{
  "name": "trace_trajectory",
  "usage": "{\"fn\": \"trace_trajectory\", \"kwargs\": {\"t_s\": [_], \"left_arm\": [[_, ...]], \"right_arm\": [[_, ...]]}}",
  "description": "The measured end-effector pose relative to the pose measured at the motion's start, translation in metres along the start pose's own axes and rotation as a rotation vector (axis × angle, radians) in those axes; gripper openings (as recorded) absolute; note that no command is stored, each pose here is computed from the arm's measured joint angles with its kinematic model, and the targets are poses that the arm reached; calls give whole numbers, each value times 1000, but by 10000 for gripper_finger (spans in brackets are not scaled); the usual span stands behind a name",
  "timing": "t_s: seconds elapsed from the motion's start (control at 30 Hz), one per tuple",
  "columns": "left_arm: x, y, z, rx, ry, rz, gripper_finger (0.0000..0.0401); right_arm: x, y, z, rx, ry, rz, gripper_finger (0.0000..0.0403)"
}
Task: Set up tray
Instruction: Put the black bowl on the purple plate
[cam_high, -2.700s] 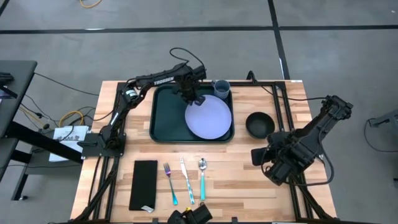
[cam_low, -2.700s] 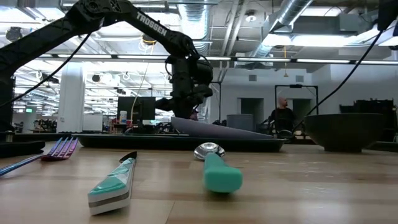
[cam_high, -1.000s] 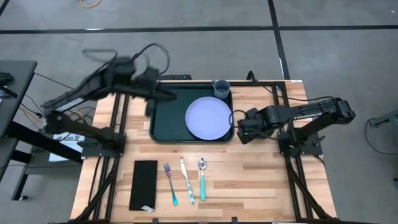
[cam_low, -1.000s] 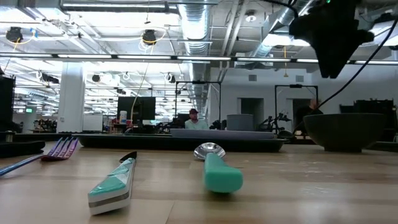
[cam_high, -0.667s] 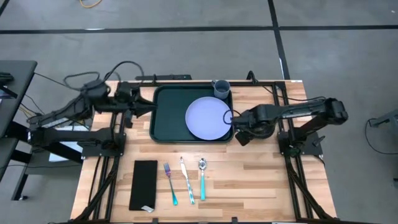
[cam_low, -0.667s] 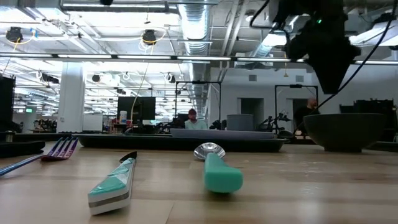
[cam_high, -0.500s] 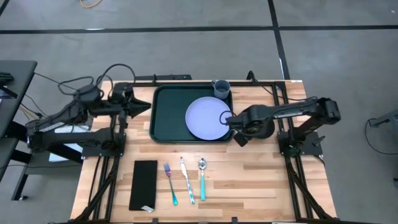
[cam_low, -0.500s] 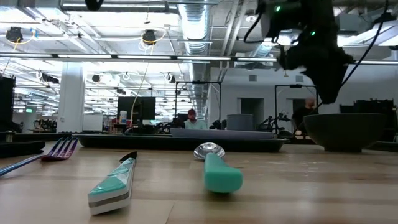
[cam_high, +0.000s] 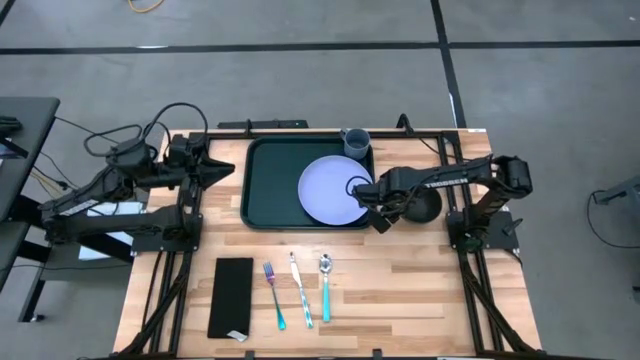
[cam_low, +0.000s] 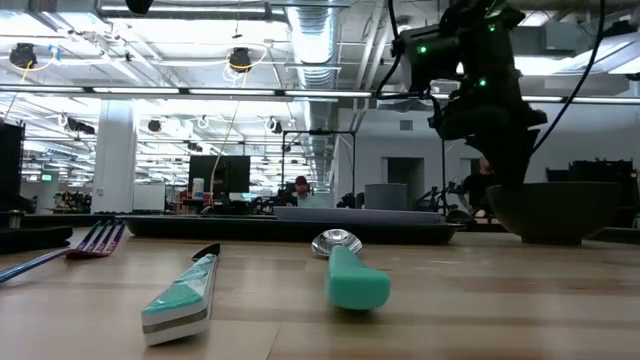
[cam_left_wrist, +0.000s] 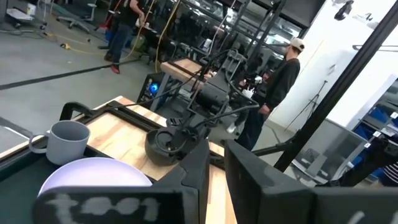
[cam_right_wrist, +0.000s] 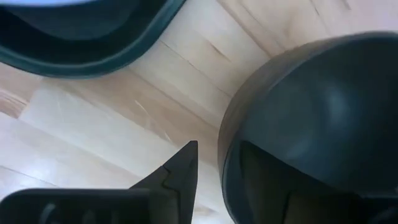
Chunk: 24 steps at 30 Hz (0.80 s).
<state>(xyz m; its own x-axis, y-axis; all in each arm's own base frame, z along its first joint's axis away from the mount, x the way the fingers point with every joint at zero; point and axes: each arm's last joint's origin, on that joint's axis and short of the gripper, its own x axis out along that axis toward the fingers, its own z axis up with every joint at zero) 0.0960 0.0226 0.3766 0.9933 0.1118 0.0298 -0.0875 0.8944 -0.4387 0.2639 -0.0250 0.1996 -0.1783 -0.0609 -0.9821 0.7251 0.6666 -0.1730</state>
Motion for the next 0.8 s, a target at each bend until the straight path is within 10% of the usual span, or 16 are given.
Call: {"fn": "trace_trajectory", "kwargs": {"t_s": [0.37, 0.8], "left_arm": [[0, 1, -3, -13, 28, 11, 38], [0, 3, -5, -12, 56, 29, 38]], "right_arm": [[11, 2, 9, 31, 51, 8, 12], [-27, -9, 7, 116, -33, 24, 4]]}}
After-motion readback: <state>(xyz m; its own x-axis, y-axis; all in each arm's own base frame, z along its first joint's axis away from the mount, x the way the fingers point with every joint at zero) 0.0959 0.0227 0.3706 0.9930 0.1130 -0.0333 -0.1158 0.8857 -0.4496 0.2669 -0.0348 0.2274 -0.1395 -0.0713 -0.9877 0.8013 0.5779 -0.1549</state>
